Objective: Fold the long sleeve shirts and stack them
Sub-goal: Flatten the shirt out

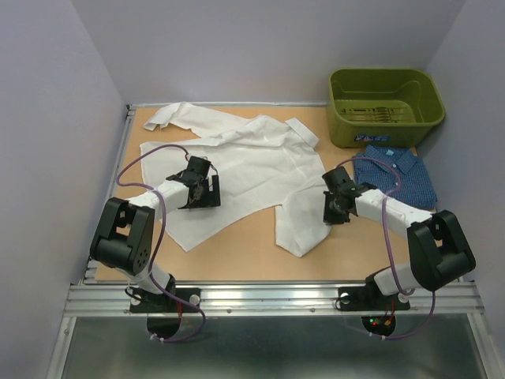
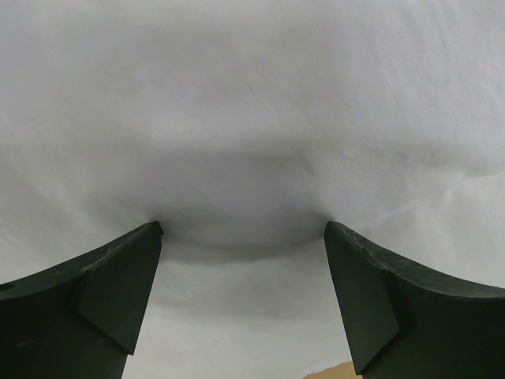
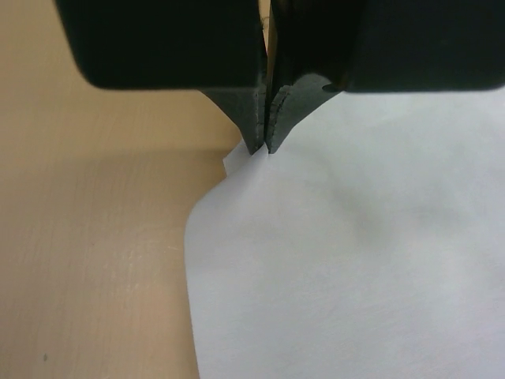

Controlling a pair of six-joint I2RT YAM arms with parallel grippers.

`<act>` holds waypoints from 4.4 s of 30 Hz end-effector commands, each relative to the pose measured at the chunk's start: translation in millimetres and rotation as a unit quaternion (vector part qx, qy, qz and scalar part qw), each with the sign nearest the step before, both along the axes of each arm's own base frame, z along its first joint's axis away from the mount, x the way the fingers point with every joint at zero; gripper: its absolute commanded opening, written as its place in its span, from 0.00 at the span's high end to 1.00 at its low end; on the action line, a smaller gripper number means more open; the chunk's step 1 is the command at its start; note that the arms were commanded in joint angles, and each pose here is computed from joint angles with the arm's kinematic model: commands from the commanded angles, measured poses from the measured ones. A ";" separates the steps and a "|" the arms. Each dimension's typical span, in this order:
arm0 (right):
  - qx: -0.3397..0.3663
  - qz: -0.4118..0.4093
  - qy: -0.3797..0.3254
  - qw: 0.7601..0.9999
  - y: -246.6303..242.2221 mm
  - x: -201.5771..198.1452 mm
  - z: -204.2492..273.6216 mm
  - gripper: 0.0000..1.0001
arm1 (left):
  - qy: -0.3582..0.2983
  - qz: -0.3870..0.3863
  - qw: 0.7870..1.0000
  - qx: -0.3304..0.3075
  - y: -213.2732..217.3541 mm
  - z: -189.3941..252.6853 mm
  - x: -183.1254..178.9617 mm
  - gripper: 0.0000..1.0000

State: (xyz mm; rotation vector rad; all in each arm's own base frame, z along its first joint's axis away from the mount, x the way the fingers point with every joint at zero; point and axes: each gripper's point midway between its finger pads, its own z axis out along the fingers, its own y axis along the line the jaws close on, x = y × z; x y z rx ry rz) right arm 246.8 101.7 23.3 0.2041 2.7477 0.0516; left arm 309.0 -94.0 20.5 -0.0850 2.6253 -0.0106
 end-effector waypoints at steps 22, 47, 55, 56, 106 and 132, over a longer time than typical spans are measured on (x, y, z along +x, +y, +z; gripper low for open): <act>0.172 0.250 -0.137 0.943 239.2 113.7 174.4 0.73 | -0.014 0.000 1.000 -0.008 -1.1 9.0 2.2 0.04; 0.046 0.071 -0.129 0.988 24.5 126.3 83.2 0.36 | -0.021 -0.001 1.000 -0.014 -2.5 13.0 2.7 0.04; 0.108 0.100 -0.130 0.981 35.2 137.2 50.6 0.36 | -0.018 -0.002 1.000 -0.012 -2.1 11.0 1.1 0.04; 0.110 0.103 -0.130 0.980 36.0 138.1 48.4 0.37 | -0.018 -0.002 1.000 -0.012 -2.3 11.5 1.6 0.04; 0.090 -0.030 -0.276 0.956 -49.4 -48.5 239.6 0.87 | -0.064 0.016 0.998 -0.011 4.6 36.8 6.2 0.04; 0.194 0.085 -0.255 0.943 54.1 146.0 148.9 0.32 | -0.125 0.026 0.989 -0.076 -32.6 84.1 60.6 0.04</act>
